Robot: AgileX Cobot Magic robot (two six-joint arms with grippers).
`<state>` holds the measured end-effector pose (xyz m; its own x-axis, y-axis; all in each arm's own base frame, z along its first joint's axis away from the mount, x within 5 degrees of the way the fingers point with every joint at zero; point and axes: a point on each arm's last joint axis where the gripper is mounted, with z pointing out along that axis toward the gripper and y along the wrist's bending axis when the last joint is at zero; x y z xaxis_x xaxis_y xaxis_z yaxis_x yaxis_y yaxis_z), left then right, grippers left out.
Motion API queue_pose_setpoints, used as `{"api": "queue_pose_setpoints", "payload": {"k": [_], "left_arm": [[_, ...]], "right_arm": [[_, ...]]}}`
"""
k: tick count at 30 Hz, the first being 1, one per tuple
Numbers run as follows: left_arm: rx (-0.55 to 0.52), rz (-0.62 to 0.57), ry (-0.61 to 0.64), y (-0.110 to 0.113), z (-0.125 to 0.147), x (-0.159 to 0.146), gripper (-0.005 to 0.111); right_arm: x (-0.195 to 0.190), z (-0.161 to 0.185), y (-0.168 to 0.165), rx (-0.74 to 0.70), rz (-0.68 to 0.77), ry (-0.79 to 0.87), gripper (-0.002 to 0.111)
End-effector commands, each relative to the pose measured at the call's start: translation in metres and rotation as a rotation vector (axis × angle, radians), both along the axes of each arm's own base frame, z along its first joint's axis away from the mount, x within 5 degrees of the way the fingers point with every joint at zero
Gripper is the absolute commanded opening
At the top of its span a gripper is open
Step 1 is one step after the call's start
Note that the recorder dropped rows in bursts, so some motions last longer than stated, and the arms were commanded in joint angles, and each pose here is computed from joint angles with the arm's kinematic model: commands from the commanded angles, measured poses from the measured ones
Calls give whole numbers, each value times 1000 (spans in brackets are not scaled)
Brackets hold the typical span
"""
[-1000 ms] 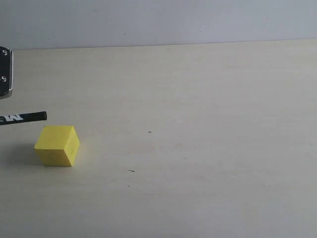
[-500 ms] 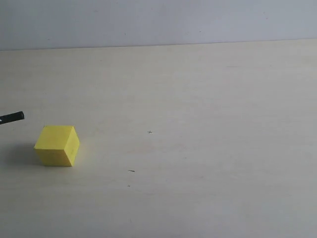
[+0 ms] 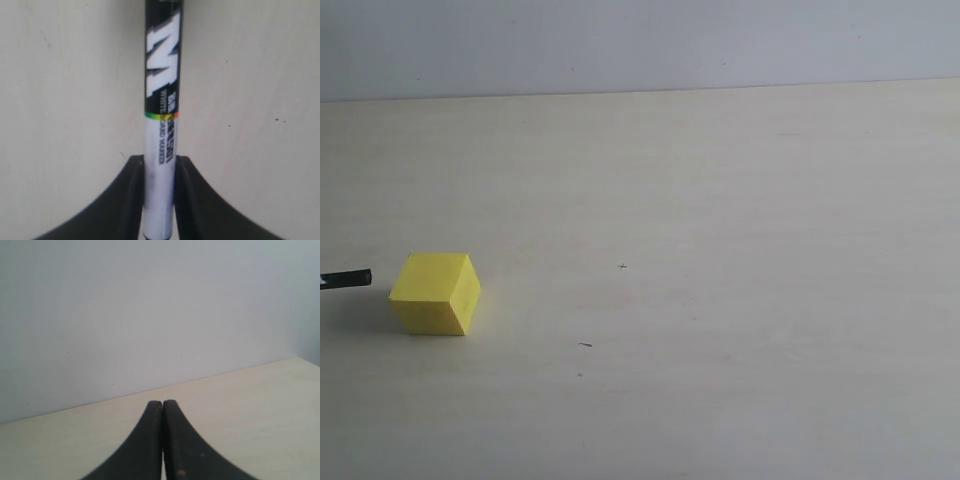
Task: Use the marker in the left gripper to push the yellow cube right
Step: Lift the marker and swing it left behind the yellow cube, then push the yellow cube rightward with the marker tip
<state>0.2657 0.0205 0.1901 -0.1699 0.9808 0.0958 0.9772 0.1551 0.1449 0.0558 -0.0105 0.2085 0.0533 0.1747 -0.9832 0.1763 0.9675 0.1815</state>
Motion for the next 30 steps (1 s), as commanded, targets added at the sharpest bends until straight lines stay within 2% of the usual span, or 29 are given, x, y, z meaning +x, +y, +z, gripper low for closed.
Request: {"api": "queue_pose_setpoints", "payload": {"k": [1, 5, 16, 18, 23, 26, 28, 30], "left_arm": [[11, 30, 21, 7, -6, -1, 0], [12, -17, 52, 7, -16, 3, 0], [2, -44, 25, 6, -37, 16, 0], [-2, -77, -7, -4, -37, 19, 0], [-57, -196, -43, -53, -30, 26, 0], [-55, -93, -27, -35, -31, 25, 0], [-49, -51, 10, -23, -31, 22, 0], [-48, -41, 14, -20, -31, 22, 0]], "right_arm": [[0, -1, 0, -5, -4, -7, 0], [0, -1, 0, -5, -4, -7, 0], [0, -1, 0, -5, -4, -7, 0], [0, -1, 0, -5, -4, -7, 0], [0, -1, 0, -5, -4, -7, 0], [0, -1, 0, -5, -4, -7, 0], [0, -1, 0, -5, -4, -7, 0], [0, -1, 0, -5, -4, -7, 0]]}}
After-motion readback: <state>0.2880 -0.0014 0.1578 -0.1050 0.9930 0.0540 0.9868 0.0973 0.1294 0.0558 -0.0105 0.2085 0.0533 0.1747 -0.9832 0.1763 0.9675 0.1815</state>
